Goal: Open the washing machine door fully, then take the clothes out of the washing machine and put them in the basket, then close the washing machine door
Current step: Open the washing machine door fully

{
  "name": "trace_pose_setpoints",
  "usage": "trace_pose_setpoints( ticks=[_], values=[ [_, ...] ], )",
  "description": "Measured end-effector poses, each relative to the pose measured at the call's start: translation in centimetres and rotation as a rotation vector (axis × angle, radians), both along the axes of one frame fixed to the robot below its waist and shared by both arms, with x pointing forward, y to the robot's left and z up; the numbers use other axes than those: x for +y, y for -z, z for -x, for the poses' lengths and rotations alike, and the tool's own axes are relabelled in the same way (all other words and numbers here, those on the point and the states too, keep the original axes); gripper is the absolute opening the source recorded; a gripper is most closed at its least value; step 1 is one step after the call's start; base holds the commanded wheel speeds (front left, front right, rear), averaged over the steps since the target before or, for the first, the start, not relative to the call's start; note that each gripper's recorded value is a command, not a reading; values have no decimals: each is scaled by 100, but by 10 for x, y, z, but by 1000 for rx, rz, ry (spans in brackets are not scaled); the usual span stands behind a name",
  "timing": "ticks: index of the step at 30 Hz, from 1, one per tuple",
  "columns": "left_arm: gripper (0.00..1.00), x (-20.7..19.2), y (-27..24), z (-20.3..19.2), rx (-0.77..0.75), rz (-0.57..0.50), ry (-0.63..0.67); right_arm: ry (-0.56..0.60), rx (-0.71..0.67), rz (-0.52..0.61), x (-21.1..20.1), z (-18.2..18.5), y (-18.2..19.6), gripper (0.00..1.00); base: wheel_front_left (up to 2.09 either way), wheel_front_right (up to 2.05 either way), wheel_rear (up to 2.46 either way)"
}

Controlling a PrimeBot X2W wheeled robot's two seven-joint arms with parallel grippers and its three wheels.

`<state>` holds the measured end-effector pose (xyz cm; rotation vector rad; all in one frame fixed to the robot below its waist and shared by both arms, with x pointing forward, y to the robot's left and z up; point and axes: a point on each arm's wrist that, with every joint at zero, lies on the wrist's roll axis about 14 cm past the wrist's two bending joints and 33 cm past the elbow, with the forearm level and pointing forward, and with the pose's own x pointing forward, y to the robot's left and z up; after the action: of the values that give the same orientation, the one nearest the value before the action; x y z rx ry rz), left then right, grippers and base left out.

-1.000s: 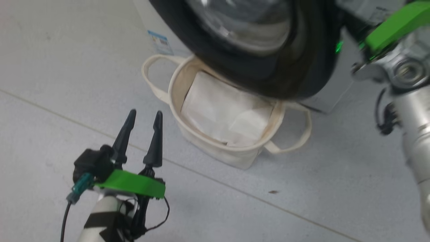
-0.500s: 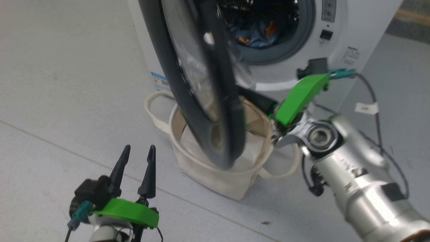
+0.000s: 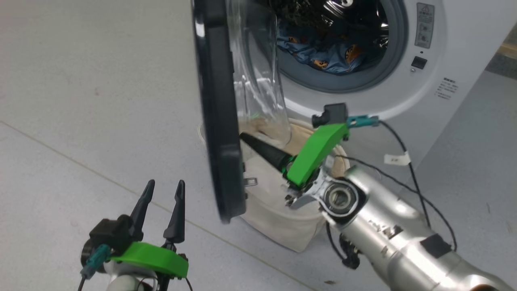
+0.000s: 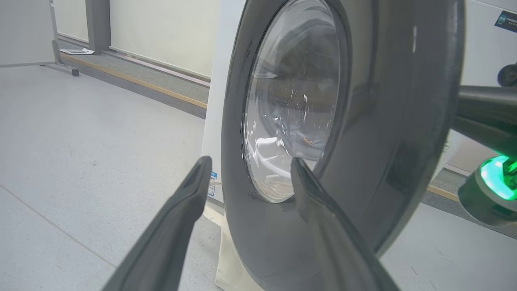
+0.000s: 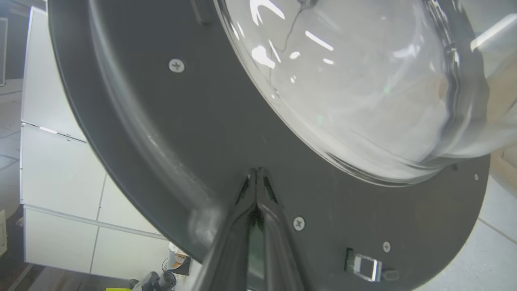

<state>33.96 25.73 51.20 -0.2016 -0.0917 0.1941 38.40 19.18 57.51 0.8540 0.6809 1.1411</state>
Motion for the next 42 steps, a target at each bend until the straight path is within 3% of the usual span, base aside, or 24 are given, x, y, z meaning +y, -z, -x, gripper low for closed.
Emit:
trace_pose_setpoints(
  ticks=[4,5,6,7,12,19,32,42],
  values=[
    [100,2,-2,3,-5,-5,1,1,-1,-4,4,11,1,0,0,0,0],
    [100,3,-2,2,-6,-8,4,4,-1,-4,4,12,2,19,0,0,0],
    [100,3,-3,2,-7,-11,6,14,-10,0,3,12,2,92,0,0,0],
    [100,3,-3,2,-7,-14,9,30,-19,2,1,10,2,100,0,0,0],
    [100,4,-6,-1,-12,-30,26,97,-89,-1,-8,5,-5,100,0,0,0],
    [100,11,-10,-3,-12,-75,48,268,-333,21,-43,-12,-17,100,0,0,0],
    [100,12,-18,-21,-9,-96,107,648,-646,176,-179,-58,-21,100,0,0,0],
    [100,6,-25,-35,-18,-91,144,936,-686,354,-280,-37,21,100,0,0,0]
  ],
)
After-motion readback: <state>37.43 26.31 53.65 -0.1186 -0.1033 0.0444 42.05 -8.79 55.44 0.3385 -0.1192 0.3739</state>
